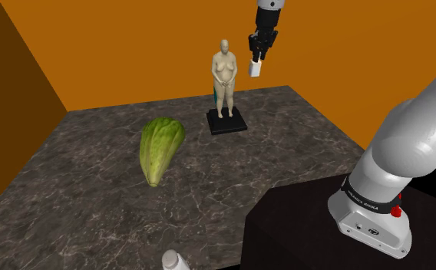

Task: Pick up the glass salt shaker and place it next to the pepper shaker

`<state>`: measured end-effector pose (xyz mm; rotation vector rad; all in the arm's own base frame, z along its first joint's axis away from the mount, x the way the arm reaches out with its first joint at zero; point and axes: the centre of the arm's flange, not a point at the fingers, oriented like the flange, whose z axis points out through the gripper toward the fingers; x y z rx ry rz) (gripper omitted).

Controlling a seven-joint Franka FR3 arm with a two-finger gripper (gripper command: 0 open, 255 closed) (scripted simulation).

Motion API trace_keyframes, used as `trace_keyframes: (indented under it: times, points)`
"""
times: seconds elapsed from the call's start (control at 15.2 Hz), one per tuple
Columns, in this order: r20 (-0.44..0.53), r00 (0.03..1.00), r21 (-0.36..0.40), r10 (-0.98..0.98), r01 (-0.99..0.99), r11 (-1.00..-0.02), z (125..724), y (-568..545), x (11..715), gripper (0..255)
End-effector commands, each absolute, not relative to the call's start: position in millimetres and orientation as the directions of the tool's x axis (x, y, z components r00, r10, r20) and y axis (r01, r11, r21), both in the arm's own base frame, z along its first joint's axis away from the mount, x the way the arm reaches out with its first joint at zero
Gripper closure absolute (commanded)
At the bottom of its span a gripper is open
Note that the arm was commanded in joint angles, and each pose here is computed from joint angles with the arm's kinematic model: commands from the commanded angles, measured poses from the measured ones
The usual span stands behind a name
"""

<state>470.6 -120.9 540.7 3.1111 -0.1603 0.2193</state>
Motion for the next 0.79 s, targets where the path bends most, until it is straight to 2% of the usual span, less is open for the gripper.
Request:
trace_keyframes:
  times: [0.0, 0.73]
  points:
    - [0.141, 0.985, 0.012, -0.102, -0.104, -0.994, 539.2, -97.6, 457.5, 255]
    - [0.141, 0.985, 0.012, -0.102, -0.104, -0.994, 539.3, 34.8, 398.0, 255]
